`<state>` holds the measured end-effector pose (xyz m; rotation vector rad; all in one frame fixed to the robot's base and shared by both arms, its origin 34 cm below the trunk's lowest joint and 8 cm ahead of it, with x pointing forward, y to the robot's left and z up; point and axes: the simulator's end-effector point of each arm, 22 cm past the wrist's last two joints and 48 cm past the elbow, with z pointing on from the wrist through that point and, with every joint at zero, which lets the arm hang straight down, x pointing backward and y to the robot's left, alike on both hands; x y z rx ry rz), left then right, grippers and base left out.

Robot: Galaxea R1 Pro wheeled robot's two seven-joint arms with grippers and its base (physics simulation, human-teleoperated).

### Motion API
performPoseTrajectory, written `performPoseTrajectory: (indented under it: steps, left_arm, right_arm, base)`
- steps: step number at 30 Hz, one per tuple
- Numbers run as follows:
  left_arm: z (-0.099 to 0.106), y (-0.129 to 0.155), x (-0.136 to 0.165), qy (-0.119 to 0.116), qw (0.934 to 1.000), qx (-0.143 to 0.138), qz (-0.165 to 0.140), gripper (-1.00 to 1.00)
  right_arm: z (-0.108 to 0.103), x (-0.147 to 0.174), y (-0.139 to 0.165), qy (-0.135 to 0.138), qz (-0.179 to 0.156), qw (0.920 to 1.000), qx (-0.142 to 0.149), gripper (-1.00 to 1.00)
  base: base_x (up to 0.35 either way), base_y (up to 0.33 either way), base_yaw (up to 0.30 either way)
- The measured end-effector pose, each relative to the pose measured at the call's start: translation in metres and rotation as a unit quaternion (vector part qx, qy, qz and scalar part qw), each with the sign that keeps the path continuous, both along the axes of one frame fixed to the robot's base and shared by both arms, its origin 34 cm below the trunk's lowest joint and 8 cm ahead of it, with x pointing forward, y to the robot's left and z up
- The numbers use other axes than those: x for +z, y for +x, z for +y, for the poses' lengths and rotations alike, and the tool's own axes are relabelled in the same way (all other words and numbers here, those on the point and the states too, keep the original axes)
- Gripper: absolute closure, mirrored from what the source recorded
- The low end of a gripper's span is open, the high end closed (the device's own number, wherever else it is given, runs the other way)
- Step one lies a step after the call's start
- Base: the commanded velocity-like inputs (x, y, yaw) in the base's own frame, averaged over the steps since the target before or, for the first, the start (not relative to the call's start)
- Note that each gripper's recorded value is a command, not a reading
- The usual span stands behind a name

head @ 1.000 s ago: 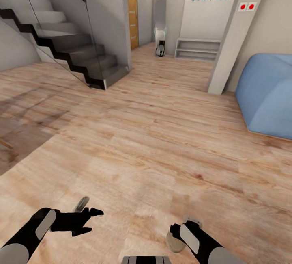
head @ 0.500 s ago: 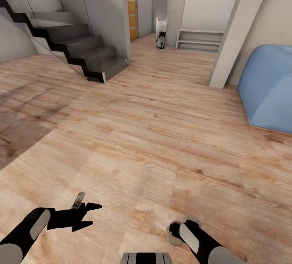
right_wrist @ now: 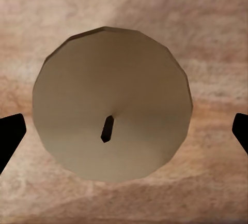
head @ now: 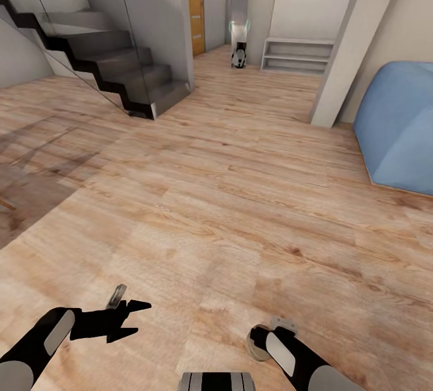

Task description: Place each of the two pumpkins and all three candles from the living room inside a cabinet in the living room (use any cabinet), then make sure every cabinet is closed, and position the cauldron so it is next to a table in the living room.

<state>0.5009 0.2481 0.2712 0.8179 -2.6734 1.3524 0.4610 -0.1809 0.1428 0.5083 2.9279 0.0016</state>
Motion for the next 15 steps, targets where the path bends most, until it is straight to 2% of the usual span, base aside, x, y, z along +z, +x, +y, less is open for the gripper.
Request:
performPoseTrajectory:
  steps: [15]
  left_arm:
    - [-0.0004,-0.0002,-0.0004,0.001,1.0,-0.001,0.0,-1.0]
  right_arm:
    - [0.0004,0.0,0.0005,0.002,-0.001,1.0,0.001,-1.0]
  base:
    - [0.033,0.023,0.0]
